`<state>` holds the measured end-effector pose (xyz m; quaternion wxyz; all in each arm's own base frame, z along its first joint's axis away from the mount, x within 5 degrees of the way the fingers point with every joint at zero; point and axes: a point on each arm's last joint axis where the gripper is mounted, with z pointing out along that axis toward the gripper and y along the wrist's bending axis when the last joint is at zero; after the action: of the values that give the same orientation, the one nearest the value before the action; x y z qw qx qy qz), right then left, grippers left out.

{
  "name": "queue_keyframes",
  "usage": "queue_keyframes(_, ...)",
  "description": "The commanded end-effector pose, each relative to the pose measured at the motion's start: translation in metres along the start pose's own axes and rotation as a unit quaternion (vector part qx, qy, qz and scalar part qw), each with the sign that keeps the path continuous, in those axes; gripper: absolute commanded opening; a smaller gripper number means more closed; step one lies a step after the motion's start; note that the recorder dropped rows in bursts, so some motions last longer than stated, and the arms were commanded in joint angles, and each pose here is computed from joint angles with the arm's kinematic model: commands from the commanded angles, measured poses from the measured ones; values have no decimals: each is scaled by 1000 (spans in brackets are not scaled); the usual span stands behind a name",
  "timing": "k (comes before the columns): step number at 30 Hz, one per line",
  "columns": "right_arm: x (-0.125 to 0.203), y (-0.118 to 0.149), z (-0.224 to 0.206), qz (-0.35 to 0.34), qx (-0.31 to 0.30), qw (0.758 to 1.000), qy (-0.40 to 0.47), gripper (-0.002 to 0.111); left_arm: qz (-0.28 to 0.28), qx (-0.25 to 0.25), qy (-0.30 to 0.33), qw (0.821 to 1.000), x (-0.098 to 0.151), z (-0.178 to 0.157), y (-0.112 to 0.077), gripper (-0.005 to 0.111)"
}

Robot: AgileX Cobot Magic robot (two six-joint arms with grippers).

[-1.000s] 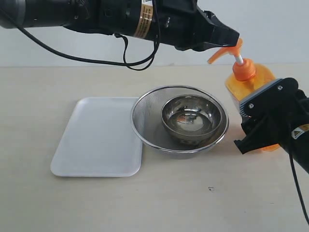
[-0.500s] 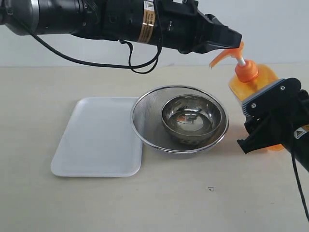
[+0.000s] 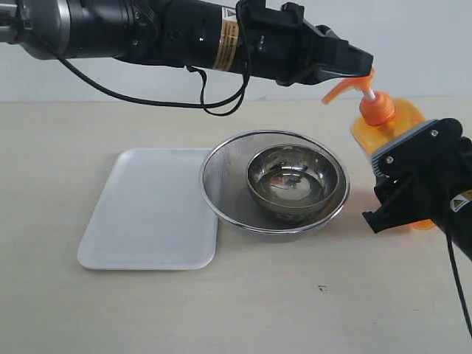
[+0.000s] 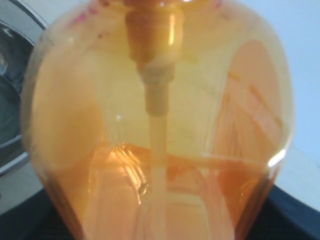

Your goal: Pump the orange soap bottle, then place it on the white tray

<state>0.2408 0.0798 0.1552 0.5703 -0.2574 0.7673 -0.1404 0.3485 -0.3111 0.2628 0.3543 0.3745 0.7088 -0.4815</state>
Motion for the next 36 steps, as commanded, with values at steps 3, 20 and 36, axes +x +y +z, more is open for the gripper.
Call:
queue_keyframes(3,-12,4,-2,-14,-17,998,-53,0,18,-19,75,997,39,18,17,5)
queue_keyframes(20,-11,2,-1,14,-8,999,-43,0,62,-58,1,996,-20,-44,9,5)
queue_keyframes(36,-6,-5,-1,99,31,994,-20,0,65,-90,-23,994,-28,-114,2,5)
